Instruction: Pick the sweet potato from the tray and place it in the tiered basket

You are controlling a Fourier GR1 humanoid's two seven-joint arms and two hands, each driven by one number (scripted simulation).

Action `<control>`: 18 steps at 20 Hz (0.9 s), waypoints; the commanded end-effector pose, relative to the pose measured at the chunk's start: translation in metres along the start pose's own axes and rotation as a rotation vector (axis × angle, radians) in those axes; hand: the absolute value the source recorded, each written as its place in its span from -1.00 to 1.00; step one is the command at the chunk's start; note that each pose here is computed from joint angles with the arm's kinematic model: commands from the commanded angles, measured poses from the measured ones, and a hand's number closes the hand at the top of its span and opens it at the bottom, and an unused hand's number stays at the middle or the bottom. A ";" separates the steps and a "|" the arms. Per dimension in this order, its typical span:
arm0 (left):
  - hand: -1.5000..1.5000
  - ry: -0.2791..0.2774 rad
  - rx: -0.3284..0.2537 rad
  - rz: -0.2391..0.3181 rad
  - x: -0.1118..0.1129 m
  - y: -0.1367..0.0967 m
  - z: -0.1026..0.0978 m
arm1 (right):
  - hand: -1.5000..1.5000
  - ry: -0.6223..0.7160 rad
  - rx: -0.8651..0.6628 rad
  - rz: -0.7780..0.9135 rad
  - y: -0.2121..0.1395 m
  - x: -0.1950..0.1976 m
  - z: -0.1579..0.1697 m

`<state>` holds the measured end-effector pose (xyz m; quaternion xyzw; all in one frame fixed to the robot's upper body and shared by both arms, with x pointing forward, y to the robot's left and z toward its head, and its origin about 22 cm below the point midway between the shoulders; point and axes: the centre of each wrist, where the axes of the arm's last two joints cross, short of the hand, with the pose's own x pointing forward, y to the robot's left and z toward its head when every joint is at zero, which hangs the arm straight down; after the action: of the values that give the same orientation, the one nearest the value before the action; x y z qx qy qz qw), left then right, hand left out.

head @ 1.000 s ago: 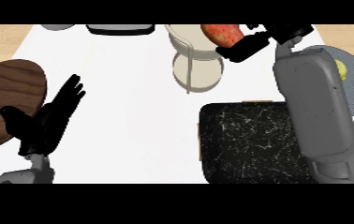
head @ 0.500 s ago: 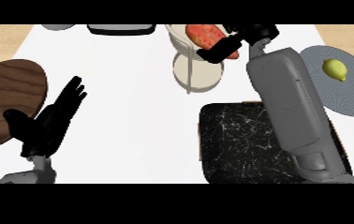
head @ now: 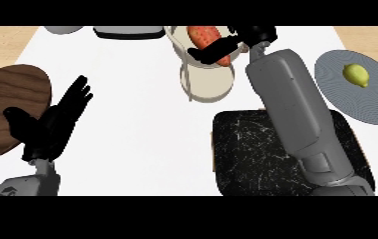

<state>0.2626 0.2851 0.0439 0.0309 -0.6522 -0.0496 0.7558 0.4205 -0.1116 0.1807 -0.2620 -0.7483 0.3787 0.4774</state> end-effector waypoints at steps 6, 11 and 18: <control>0.00 0.011 -0.003 0.013 -0.020 0.012 0.010 | -1.00 0.022 -0.137 -0.118 0.033 -0.006 -0.019; 0.00 -0.017 -0.008 -0.004 0.007 -0.003 -0.001 | -1.00 0.006 -0.124 -0.094 0.038 -0.004 -0.027; 0.00 -0.018 0.005 -0.004 -0.013 -0.005 0.003 | -1.00 0.070 -0.191 -0.366 0.035 -0.014 -0.027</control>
<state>0.2590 0.2839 0.0336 0.0289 -0.6554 -0.0493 0.7531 0.4507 -0.0919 0.1636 -0.2126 -0.7943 0.2527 0.5099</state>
